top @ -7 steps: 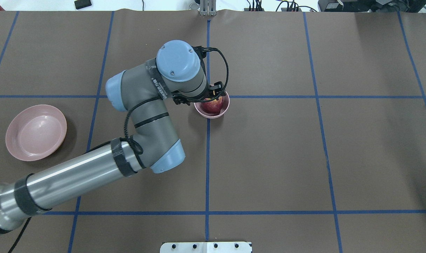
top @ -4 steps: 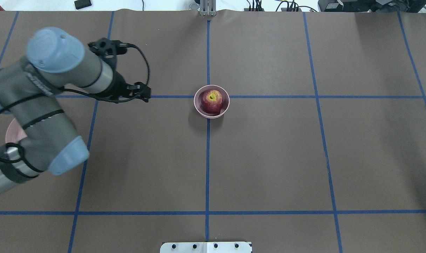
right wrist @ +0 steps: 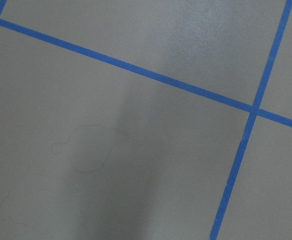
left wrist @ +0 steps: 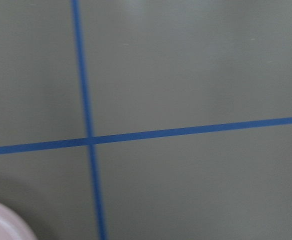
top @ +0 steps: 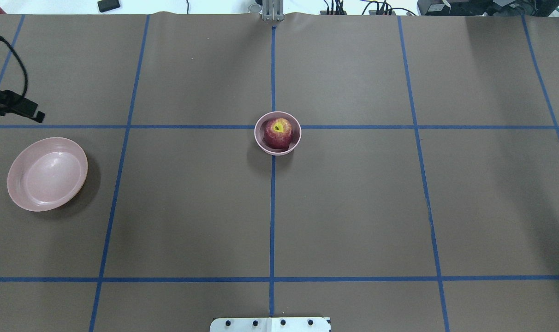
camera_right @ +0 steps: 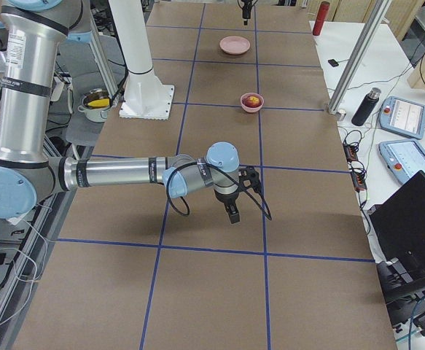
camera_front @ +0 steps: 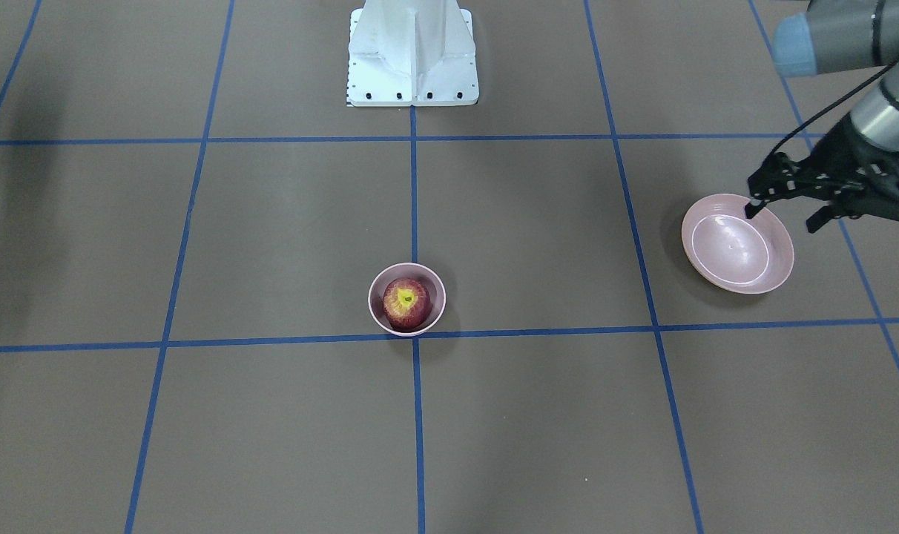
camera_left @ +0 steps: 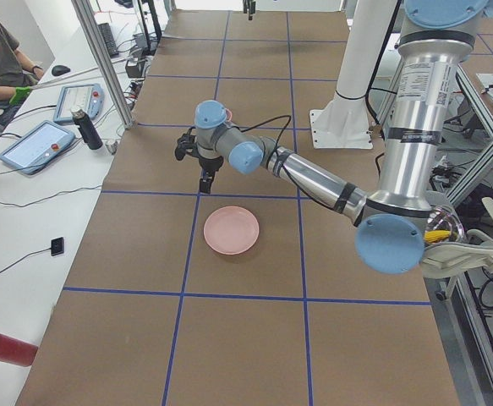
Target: Move apple from plate to bowl
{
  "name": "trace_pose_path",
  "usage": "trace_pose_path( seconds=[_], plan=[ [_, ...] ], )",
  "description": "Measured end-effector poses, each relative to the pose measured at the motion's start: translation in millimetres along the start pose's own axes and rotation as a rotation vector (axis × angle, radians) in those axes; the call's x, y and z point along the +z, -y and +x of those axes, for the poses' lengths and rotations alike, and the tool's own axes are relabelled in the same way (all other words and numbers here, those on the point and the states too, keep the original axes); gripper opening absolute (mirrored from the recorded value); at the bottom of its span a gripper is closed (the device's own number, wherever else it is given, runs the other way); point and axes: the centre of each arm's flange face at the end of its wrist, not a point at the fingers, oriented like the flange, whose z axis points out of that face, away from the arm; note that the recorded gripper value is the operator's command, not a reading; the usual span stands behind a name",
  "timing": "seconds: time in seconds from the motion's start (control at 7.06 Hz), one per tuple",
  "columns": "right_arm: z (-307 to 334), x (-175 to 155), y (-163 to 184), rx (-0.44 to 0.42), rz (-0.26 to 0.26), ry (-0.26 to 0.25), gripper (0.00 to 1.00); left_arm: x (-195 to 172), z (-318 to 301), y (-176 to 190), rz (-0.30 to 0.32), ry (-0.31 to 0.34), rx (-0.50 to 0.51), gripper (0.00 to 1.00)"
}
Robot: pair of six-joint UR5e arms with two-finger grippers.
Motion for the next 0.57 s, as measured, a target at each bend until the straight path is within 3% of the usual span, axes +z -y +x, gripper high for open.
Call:
trace_pose_path(
  seconds=[0.28, 0.57],
  plan=[
    [-8, -7, 19, 0.033, 0.026, 0.002, 1.0, -16, -95, -26, -0.008, 0.01, 0.071, 0.98],
    [-12, -10, 24, 0.04, 0.035, 0.004, 1.0, -28, -125, -35, 0.008, 0.036, 0.089, 0.98]
  ],
)
